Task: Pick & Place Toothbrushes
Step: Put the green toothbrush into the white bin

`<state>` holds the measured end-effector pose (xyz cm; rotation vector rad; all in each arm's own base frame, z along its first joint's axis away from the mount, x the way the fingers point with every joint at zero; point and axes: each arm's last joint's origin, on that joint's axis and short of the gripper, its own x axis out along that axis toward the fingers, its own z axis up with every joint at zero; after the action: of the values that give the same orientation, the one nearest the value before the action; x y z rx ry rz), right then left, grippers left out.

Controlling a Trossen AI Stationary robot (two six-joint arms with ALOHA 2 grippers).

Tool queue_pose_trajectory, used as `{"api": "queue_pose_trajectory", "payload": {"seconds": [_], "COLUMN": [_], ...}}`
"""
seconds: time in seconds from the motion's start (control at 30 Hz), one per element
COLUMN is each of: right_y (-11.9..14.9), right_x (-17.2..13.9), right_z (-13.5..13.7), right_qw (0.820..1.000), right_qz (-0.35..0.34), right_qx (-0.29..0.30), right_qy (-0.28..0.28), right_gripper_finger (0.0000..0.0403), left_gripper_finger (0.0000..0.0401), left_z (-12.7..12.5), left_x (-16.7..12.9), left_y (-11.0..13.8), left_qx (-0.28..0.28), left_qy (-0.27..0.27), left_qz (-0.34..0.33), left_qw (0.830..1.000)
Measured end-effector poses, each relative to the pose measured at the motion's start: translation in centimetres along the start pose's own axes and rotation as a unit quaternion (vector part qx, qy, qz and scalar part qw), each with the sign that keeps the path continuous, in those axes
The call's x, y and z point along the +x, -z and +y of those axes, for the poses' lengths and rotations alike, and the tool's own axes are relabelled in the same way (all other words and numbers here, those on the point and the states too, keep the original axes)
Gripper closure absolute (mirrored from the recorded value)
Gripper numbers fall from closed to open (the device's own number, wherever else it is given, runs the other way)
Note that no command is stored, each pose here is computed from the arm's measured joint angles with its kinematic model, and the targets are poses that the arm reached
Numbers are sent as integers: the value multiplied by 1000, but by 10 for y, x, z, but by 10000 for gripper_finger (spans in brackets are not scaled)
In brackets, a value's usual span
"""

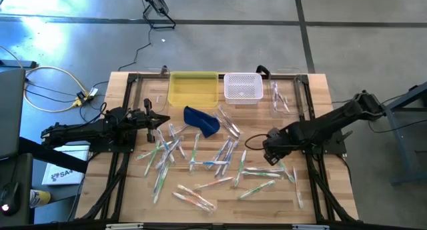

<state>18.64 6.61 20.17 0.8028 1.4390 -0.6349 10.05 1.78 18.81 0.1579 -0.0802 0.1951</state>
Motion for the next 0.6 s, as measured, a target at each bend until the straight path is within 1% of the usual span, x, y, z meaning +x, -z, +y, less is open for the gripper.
{"api": "queue_pose_trajectory", "payload": {"seconds": [0.1, 0.23, 0.5, 0.6], "right_y": [4, 5, 3, 3], "right_x": [12, 21, 22, 22], "right_z": [-2, -4, -5, -5], "right_qw": [1000, 1000, 1000, 1000], "right_qz": [14, 14, 2, 2], "right_qx": [-5, -7, -4, -4], "right_qy": [-11, -19, -15, -15], "right_gripper_finger": [400, 400, 397, 382], "left_gripper_finger": [384, 384, 384, 384], "left_z": [0, 0, 0, 0], "left_x": [0, 0, 0, 0], "left_y": [0, 0, 0, 0], "left_qx": [0, 0, 0, 0], "left_qy": [0, 0, 0, 0], "left_qz": [0, 0, 0, 0], "left_qw": [1000, 1000, 1000, 1000]}}
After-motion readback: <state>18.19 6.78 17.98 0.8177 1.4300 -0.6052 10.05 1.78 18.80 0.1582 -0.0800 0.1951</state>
